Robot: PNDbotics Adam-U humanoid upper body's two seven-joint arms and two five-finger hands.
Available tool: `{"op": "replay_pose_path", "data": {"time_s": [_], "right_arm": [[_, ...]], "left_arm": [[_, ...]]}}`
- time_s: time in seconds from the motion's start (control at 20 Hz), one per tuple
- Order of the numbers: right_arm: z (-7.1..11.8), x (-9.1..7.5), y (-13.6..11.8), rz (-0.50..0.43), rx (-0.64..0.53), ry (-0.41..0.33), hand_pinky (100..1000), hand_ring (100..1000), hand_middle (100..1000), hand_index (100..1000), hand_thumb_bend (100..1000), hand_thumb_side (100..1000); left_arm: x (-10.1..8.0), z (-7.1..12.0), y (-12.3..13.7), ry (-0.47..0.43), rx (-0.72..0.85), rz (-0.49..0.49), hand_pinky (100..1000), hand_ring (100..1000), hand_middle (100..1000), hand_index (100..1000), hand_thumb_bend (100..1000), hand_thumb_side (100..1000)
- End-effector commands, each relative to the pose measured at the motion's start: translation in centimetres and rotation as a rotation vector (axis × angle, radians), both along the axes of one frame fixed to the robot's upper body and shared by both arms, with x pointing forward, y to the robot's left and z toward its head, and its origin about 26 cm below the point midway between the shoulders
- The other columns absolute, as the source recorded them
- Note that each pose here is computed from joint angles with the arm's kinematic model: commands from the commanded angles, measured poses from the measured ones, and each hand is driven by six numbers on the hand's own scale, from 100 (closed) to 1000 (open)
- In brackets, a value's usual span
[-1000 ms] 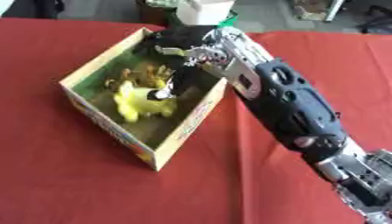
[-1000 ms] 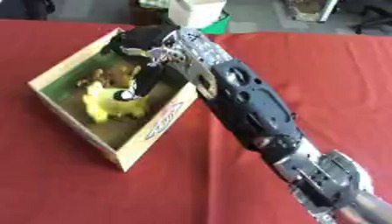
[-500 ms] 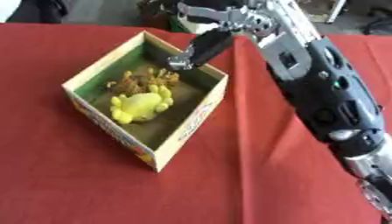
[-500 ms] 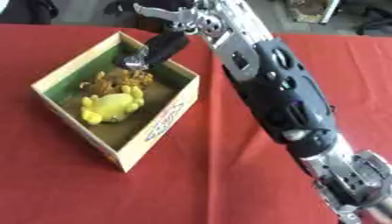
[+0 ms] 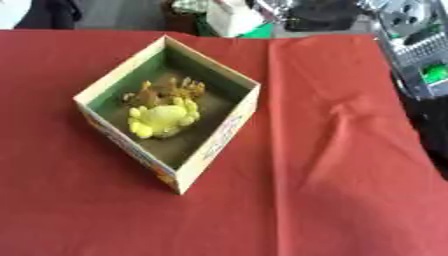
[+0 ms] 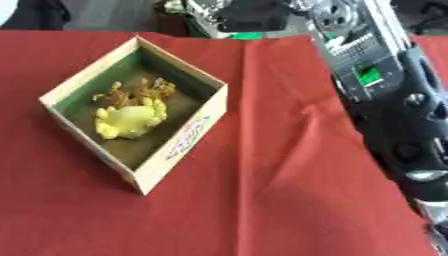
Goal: Pick up objects on the table and place them in the box.
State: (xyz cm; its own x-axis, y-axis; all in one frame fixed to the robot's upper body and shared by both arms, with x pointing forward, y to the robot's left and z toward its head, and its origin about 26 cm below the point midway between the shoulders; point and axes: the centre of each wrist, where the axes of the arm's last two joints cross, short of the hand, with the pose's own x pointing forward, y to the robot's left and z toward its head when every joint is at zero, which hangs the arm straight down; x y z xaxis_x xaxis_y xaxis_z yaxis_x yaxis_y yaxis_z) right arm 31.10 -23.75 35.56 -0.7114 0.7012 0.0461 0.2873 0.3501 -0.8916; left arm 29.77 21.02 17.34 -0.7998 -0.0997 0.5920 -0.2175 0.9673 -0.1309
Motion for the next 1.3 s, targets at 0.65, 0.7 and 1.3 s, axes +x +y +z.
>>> {"op": "replay_pose_path", "data": {"time_s": [0.65, 0.7, 1.3], "right_arm": [[-4.8, -1.9, -7.5, 0.195, 0.53, -0.113, 678, 848, 823, 936, 100, 1000], [-5.6, -2.0, -7.9, 0.207, 0.553, -0.109, 682, 848, 822, 935, 100, 1000], [-12.6, -2.9, -10.1, 0.304, 0.787, -0.164, 667, 841, 794, 905, 100, 1000]], "left_arm": [[-0.2, 0.6, 1.4, -0.035, -0.005, 0.081, 751, 617, 678, 767, 100, 876], [-0.1, 0.6, 1.6, -0.037, -0.008, 0.088, 750, 617, 678, 768, 100, 876], [-0.2, 0.5, 2.7, -0.07, -0.05, 0.157, 745, 616, 686, 801, 100, 897]]}}
